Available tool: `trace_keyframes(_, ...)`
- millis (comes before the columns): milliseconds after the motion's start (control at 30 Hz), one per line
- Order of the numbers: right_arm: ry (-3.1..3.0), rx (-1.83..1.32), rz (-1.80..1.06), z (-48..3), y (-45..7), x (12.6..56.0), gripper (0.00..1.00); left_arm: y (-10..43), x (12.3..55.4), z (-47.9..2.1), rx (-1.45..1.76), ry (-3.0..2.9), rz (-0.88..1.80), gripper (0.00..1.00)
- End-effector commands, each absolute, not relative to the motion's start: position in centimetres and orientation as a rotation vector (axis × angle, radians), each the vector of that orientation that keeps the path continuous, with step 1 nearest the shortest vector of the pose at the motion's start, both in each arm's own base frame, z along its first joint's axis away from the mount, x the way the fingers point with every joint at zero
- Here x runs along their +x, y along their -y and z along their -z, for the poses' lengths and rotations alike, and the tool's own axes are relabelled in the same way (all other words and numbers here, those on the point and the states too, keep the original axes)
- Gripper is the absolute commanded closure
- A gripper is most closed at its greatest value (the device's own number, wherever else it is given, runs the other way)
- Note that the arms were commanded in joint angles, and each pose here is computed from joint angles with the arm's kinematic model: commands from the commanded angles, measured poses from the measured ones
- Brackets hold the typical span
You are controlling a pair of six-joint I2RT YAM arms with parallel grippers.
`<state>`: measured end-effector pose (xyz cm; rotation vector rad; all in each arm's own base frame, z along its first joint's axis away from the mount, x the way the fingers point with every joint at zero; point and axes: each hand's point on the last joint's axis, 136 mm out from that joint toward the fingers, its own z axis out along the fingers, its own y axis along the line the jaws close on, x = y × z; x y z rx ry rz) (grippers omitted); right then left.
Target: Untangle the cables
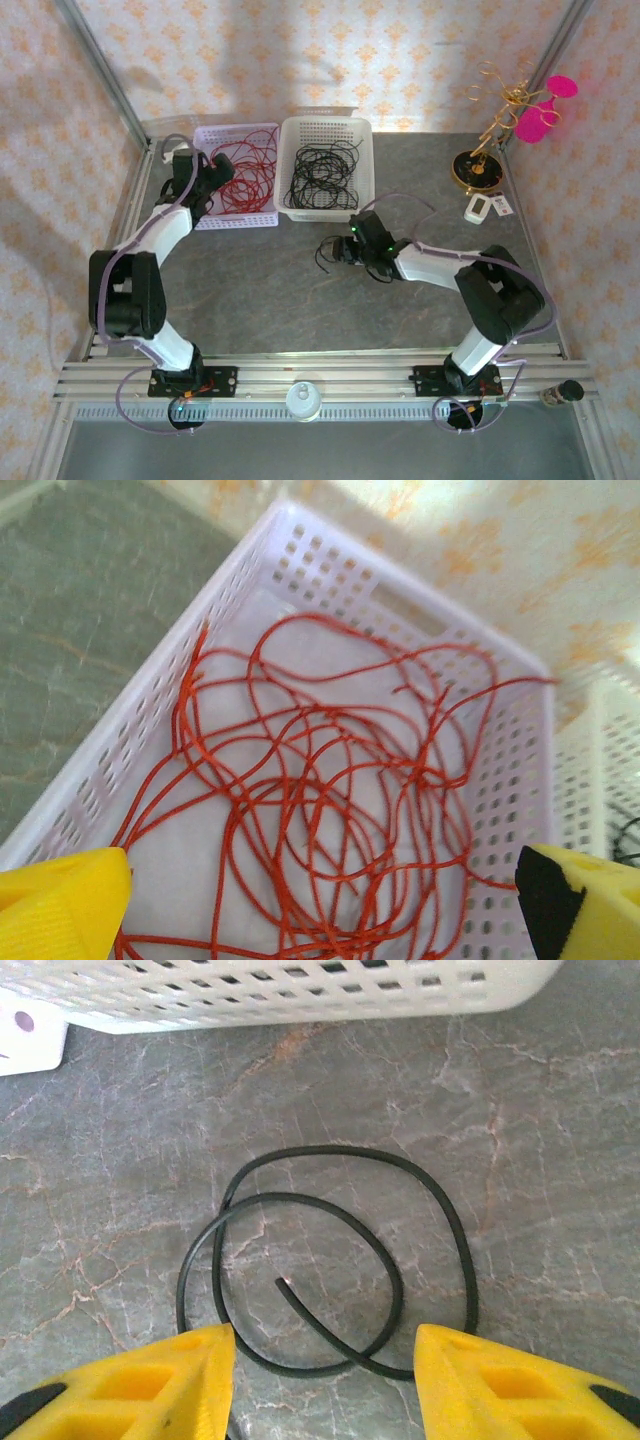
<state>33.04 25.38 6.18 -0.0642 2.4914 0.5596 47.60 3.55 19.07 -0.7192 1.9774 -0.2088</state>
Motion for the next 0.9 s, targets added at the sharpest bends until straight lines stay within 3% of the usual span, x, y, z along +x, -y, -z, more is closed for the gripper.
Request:
trace_keyframes(0, -2.459, -0.086, -0.495, -7.0, -25.8, 33.6, 0.51, -4.0, 45.6, -22.1, -0.704, -1.912, 0.204, 0.01)
trace_keyframes(167, -2.449, -0.144, -0.491, -7.2, -27.1, 32.2, 0.60, -3.4, 41.9, -22.1, -0.659, -1.951, 0.206, 0.01)
trace_keyframes(500, -2.480, -0.327, -0.448, -5.4, -29.6, 29.9, 0.61, 1.3, 32.8, -18.1, -0.569, -2.041, 0.316, 0.08)
trace_keyframes(867, -2.515, -0.384, -0.288, -2.7, -29.7, 29.7, 0.64, 4.5, 29.7, -14.8, -0.484, -2.147, 0.401, 0.08)
